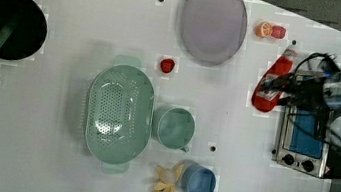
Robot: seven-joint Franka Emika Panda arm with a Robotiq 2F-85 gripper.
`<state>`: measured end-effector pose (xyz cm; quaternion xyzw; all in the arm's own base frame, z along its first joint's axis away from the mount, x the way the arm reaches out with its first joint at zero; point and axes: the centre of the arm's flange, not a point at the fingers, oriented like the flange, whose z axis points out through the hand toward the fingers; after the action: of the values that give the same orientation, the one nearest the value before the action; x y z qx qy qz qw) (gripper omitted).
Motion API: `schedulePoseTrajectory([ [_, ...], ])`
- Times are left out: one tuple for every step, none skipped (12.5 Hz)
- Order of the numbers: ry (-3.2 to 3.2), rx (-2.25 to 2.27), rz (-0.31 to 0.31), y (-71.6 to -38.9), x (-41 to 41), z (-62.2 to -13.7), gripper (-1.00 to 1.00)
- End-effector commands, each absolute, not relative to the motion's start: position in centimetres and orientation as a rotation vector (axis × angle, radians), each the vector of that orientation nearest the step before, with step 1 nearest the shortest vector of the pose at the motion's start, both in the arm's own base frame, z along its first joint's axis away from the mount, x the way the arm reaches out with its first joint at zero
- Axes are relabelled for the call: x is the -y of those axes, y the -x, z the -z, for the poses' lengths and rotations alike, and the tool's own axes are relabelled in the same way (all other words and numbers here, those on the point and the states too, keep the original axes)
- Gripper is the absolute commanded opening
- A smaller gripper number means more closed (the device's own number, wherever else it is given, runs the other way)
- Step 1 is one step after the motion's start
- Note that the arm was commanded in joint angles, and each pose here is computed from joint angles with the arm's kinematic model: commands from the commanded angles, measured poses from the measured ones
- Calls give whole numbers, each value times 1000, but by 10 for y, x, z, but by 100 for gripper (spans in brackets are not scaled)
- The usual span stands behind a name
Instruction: Pick ketchup from strainer and place it on the table
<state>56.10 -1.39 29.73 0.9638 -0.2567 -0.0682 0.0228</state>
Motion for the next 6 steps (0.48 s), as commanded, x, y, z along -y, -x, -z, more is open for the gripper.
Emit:
schedulePoseTrajectory([
  [-3026, 652, 146, -545, 2, -276, 18],
  [-3024, 631, 156, -536, 2, -262, 18],
  [-3023, 605, 167, -529, 1, -249, 24],
  [-3020, 581, 179, -524, 0, -236, 43],
  [-3013, 544, 198, -518, 0, -224, 65],
  [-3014, 532, 191, -518, 0, -222, 87],
])
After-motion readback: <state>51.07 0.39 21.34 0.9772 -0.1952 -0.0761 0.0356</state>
